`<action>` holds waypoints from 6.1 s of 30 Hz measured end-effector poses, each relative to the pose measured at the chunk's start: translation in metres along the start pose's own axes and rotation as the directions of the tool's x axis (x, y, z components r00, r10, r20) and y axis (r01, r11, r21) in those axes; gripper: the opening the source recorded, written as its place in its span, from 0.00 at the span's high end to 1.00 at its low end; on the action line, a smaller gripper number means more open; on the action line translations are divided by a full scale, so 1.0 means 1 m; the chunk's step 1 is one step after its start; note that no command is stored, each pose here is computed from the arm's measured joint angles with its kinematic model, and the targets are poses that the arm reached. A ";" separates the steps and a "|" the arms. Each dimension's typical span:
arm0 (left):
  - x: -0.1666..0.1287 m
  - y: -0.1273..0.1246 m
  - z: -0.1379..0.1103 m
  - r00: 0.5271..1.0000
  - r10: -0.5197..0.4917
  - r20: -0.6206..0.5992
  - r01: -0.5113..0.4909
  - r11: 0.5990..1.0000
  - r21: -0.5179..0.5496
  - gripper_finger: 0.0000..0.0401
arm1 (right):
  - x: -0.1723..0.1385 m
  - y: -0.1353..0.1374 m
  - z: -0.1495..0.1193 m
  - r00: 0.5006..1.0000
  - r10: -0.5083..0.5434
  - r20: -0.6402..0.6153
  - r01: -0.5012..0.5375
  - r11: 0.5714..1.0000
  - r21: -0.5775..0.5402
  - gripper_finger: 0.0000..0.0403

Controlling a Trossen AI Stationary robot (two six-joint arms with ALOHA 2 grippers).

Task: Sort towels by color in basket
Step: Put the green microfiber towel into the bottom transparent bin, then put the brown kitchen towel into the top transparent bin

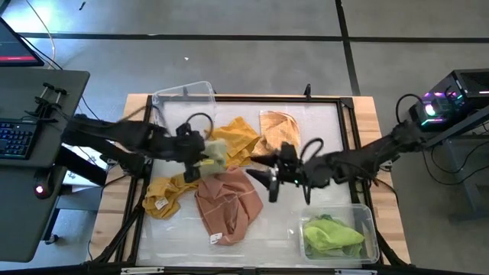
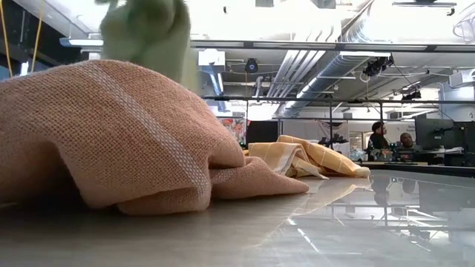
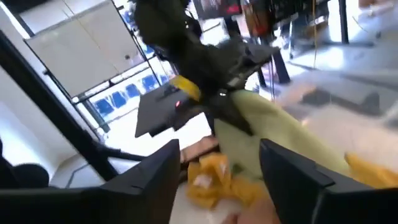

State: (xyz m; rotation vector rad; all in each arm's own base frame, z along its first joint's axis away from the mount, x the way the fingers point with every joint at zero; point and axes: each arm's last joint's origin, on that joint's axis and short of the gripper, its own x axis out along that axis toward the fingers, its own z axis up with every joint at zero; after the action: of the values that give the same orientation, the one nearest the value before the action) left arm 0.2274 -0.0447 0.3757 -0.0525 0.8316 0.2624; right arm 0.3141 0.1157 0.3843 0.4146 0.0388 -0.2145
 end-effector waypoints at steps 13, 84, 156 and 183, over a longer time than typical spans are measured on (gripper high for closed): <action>-0.075 -0.013 0.068 0.806 -0.179 0.564 0.087 0.978 0.187 1.00 | 0.061 -0.023 0.001 0.973 0.111 0.204 -0.063 0.972 -0.228 0.32; -0.042 -0.012 0.063 0.909 0.008 0.417 -0.033 0.998 0.054 0.60 | -0.195 0.054 -0.095 0.054 0.115 -0.992 0.786 0.607 0.113 0.59; 0.067 -0.064 -0.010 0.984 -0.133 -0.116 0.152 0.973 0.172 0.60 | -0.102 0.002 -0.054 0.887 -0.362 -0.288 0.437 0.860 0.262 0.58; 0.206 -0.104 -0.068 0.908 -0.114 -0.404 0.238 0.932 0.273 0.96 | -0.050 -0.021 -0.036 0.865 -0.273 -0.421 0.316 0.948 0.036 0.58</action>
State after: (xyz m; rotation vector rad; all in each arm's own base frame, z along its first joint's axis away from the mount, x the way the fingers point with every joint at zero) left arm 0.3364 -0.1122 0.1726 0.1258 1.2444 -0.0633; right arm 0.2610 0.1209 0.3470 0.5528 0.5134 -0.4309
